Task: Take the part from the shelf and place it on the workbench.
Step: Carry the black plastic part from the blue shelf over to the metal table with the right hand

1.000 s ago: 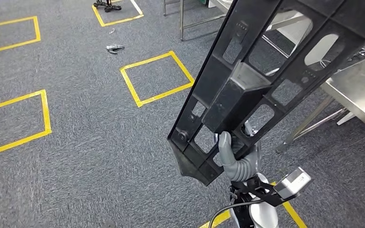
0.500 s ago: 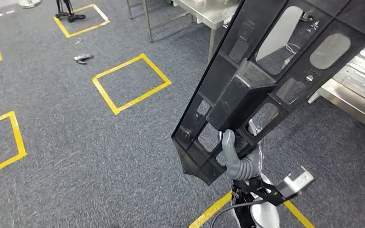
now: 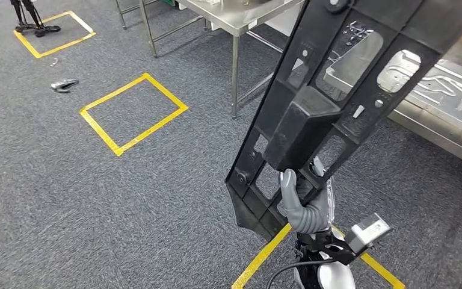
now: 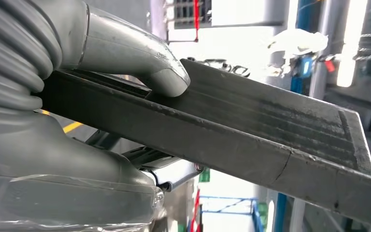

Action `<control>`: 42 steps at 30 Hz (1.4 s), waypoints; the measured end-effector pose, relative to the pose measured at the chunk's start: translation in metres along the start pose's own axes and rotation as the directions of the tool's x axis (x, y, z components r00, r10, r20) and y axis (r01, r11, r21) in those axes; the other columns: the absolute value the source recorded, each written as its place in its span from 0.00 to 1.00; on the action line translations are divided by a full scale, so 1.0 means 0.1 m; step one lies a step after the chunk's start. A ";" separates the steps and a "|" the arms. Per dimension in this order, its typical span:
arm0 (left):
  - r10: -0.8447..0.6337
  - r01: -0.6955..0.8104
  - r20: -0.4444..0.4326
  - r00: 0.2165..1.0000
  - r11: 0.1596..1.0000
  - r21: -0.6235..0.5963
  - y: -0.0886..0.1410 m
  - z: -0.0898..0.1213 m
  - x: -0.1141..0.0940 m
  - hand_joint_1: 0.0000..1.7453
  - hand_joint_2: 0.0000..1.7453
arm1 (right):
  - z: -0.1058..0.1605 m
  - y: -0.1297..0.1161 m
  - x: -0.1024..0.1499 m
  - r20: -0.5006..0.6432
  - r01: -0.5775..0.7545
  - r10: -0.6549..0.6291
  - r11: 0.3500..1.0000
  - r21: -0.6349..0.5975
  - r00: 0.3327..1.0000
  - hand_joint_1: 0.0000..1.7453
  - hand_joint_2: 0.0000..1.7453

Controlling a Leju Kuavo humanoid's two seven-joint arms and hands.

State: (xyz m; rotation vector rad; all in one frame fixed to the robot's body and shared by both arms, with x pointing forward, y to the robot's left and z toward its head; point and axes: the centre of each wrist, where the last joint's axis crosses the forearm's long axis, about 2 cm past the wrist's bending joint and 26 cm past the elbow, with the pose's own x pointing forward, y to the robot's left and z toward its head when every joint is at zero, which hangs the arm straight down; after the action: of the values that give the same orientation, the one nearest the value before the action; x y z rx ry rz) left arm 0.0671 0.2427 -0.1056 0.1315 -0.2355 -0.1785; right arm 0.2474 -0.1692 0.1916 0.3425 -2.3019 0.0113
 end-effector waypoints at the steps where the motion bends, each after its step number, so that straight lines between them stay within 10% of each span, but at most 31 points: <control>1: 0.005 -0.005 -0.002 1.000 1.000 -0.001 0.00 0.00 -0.01 0.00 1.00 | 0.01 0.00 0.00 -0.004 0.000 0.000 1.000 -0.001 1.000 1.00 1.00; 42: 0.074 -0.079 0.067 0.995 0.993 0.085 0.10 -0.02 0.19 0.00 1.00 | -0.04 -0.04 -0.30 -0.034 0.115 -0.114 0.993 0.030 0.993 1.00 1.00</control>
State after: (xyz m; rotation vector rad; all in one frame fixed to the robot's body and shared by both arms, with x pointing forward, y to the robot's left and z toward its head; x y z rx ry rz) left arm 0.0872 0.2493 -0.1022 0.2041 -0.3120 -0.0961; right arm 0.2707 -0.1651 0.1724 0.4873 -2.2485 -0.0038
